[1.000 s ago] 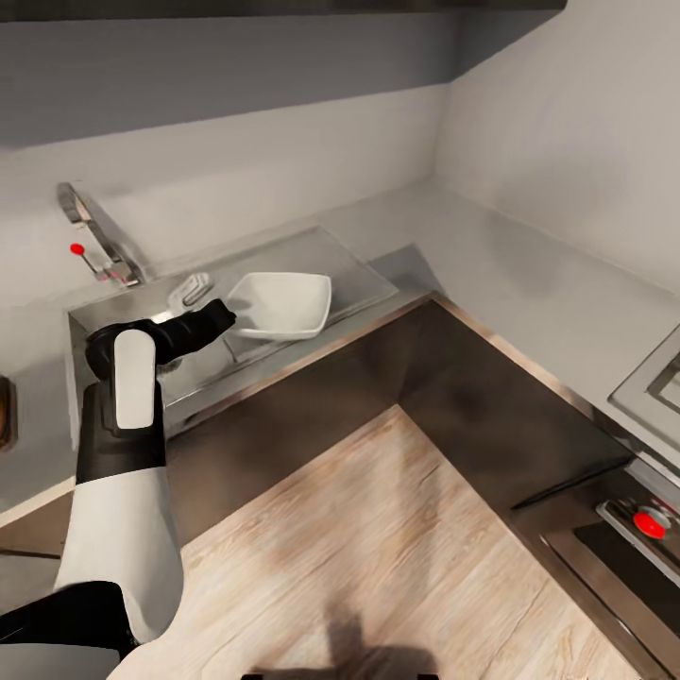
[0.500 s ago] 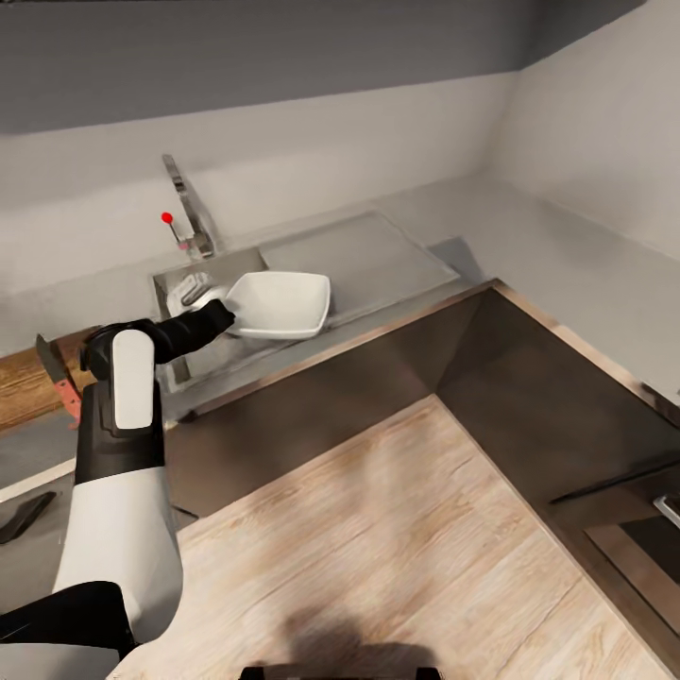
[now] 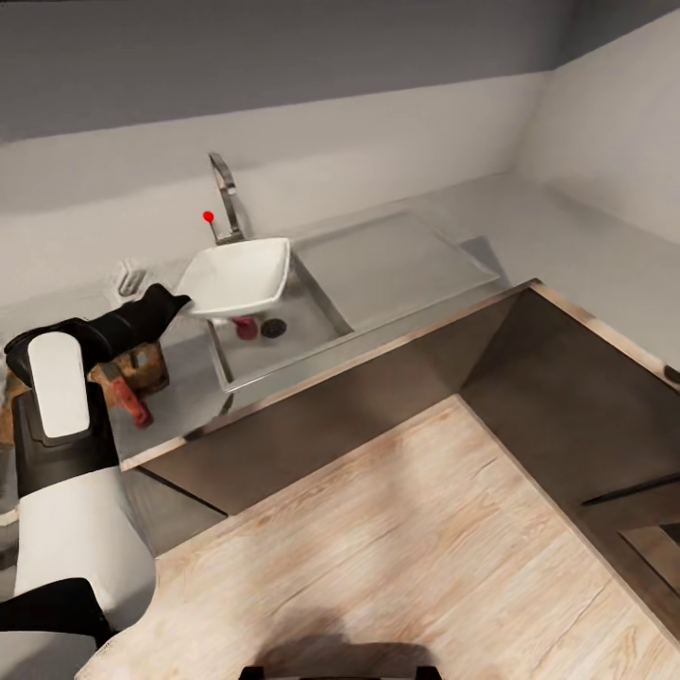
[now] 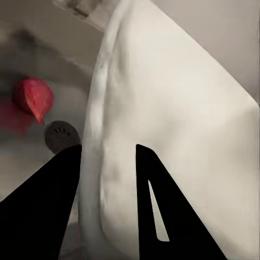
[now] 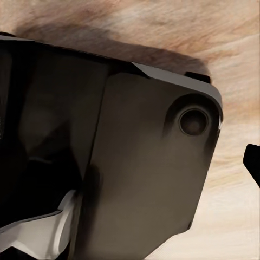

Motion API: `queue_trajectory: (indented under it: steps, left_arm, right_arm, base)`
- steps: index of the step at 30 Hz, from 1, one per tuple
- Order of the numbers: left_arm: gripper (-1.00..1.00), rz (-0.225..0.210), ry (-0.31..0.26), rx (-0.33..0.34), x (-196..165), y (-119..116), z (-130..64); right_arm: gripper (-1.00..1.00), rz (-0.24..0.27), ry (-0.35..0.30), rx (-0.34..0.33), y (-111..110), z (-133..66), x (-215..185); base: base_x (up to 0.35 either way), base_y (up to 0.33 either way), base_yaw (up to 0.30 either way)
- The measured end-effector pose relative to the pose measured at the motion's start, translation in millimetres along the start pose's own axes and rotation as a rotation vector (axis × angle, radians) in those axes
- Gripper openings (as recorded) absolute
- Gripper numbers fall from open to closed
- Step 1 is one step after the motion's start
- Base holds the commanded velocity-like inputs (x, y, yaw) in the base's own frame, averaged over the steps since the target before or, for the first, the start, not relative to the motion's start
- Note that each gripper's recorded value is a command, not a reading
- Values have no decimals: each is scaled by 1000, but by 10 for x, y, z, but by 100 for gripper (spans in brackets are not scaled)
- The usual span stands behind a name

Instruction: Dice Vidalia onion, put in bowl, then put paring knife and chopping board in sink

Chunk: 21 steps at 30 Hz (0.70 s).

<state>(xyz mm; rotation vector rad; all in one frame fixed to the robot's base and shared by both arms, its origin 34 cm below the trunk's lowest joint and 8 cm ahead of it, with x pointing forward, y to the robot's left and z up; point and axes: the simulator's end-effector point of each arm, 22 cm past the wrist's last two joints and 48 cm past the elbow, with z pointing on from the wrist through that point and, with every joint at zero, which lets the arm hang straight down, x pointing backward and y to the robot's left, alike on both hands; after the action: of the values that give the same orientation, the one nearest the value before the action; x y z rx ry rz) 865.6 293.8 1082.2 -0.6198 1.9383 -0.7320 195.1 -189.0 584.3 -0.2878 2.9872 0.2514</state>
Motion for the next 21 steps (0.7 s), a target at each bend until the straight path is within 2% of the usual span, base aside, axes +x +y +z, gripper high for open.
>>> queue_trajectory:
  steps: [7,15,21]
  left_arm:
    - [-100,3,-26,-1,-216,123,-101]
    - [-100,7,-29,-4,-245,142,-113]
    - [-100,8,-26,-9,-230,174,-98]
  right_arm:
    - [100,-12,-7,-5,9,1,-17]
    - [100,-13,-12,-5,6,0,-26]
    - [100,-13,-8,-6,11,2,-9]
  base:
    - [-41,286,0]
    - [-91,249,8]
    - [-114,191,101]
